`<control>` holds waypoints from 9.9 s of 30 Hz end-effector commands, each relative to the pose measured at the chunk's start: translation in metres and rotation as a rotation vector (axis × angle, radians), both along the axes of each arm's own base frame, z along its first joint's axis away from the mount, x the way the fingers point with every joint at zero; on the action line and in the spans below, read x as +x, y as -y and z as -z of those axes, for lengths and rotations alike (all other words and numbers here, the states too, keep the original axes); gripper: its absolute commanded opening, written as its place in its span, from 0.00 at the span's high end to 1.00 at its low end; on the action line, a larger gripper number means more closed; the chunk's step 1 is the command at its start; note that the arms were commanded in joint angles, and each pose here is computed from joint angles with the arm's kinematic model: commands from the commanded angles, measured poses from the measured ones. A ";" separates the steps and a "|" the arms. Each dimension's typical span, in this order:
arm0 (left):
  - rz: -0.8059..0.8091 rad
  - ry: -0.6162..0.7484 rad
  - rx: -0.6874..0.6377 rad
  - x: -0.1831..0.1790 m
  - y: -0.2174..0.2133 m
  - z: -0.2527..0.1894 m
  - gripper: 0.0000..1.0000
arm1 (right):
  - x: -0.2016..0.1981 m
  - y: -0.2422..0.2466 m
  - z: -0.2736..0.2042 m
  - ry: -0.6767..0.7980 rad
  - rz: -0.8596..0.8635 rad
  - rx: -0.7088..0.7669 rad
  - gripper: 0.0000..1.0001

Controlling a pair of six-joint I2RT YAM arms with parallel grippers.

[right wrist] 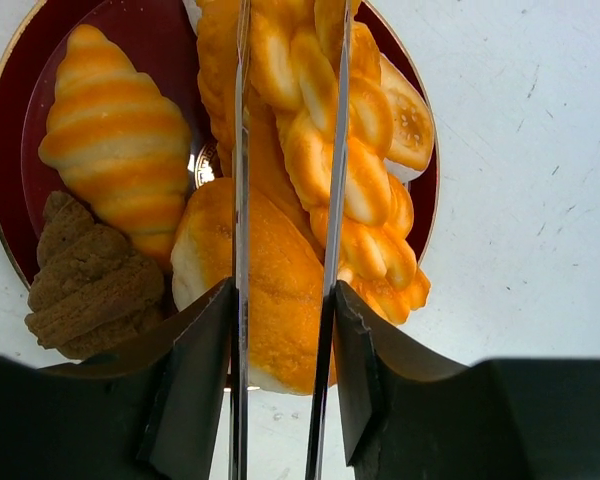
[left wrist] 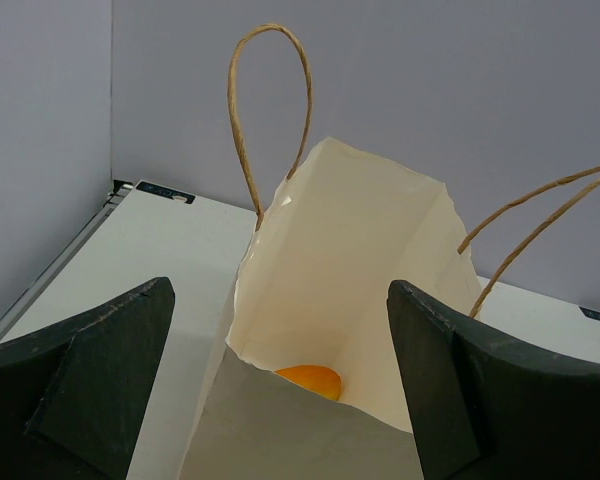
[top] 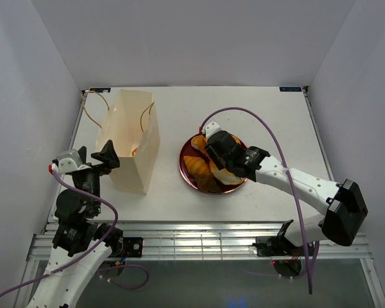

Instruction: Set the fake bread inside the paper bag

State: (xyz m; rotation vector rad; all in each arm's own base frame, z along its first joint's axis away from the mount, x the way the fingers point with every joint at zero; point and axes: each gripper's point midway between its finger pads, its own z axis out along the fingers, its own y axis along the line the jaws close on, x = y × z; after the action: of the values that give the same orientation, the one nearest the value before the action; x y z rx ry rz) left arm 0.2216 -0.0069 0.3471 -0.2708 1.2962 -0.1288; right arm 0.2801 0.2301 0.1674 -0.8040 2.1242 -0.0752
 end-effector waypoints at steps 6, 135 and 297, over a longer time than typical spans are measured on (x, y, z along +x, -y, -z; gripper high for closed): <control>0.019 -0.011 0.010 0.002 0.004 0.001 0.02 | 0.006 -0.004 -0.057 0.098 0.029 0.145 0.67; 0.078 -0.051 0.032 0.011 0.022 0.011 0.02 | -0.050 -0.202 -0.317 0.299 -0.826 1.019 0.42; 0.063 -0.053 0.043 0.010 0.019 0.010 0.02 | -0.178 0.054 0.032 -0.480 -0.185 0.242 0.40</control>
State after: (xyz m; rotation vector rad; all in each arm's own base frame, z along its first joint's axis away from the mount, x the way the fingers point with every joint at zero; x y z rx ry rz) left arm 0.2306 -0.0214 0.3378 -0.2198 1.3476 -0.1397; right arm 0.0973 0.1753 0.1258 -0.9345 2.4533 0.5264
